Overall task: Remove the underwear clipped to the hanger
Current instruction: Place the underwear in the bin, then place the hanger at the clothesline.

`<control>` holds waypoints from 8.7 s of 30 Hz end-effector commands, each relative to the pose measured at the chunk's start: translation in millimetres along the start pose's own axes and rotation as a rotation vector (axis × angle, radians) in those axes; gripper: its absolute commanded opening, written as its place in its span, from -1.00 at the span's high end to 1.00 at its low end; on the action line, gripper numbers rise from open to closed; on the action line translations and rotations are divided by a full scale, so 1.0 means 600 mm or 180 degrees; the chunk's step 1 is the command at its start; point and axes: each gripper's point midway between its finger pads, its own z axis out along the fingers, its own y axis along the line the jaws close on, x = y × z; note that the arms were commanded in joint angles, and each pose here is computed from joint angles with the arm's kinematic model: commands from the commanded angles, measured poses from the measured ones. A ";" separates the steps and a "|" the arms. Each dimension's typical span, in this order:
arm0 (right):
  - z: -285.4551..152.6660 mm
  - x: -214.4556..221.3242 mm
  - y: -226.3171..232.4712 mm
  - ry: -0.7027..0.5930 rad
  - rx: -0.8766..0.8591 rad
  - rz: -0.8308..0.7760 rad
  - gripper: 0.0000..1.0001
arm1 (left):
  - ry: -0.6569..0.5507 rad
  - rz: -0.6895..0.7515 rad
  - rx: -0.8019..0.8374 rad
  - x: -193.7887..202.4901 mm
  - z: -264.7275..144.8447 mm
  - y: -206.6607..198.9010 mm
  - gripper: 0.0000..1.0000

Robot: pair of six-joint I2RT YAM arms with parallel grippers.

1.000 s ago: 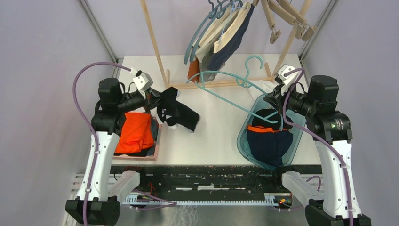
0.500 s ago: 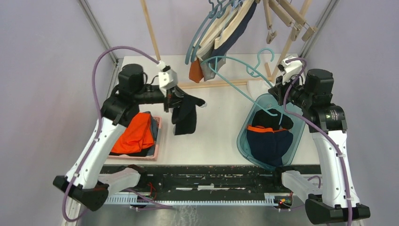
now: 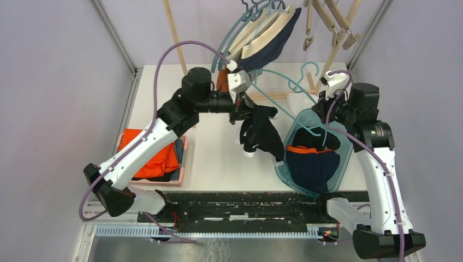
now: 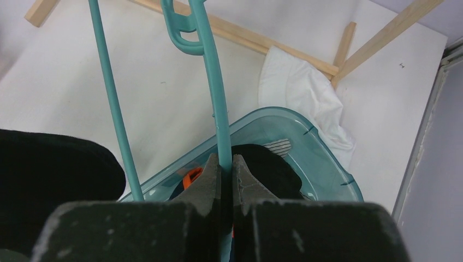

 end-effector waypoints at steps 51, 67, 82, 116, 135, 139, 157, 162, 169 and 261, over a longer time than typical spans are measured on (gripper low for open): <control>-0.045 -0.049 -0.094 -0.0304 0.0792 -0.0160 0.97 | 0.1164 0.0105 0.0714 0.236 0.353 -0.090 0.16; -0.070 -0.014 -0.028 0.0131 0.0018 -0.0791 0.97 | 0.1108 0.0957 -0.0241 0.109 0.210 -0.033 -0.98; -0.106 0.026 0.113 -0.0160 -0.1447 -0.1469 0.97 | 0.1527 0.1065 -0.0614 0.074 -0.050 -0.005 -0.98; -0.085 -0.016 0.197 -0.0730 -0.2041 -0.1727 0.96 | 0.1371 -0.0545 0.0300 0.115 -0.071 -0.056 0.42; -0.044 -0.036 0.179 -0.0648 -0.1777 -0.0989 -0.78 | 0.1429 -0.0119 -0.0764 0.133 -0.170 -0.005 0.94; -0.042 -0.050 0.174 -0.0641 -0.1690 -0.0808 -1.00 | 0.1653 0.0111 -0.1462 0.145 -0.229 0.031 0.94; -0.017 -0.041 0.135 -0.0492 -0.1265 -0.0748 -1.00 | 0.2614 0.0836 -0.3748 0.145 -0.515 0.081 0.94; -0.014 -0.036 0.132 -0.0466 -0.1246 -0.0756 -1.00 | 0.2723 0.0881 -0.4147 0.128 -0.531 0.116 0.94; -0.014 -0.033 0.135 -0.0474 -0.1268 -0.0769 -1.00 | 0.2102 0.1142 -0.4083 0.057 -0.482 0.159 0.94; -0.015 -0.007 0.196 -0.0361 -0.1894 -0.0729 -1.00 | 0.1083 0.1413 -0.4434 -0.139 -0.379 0.485 0.94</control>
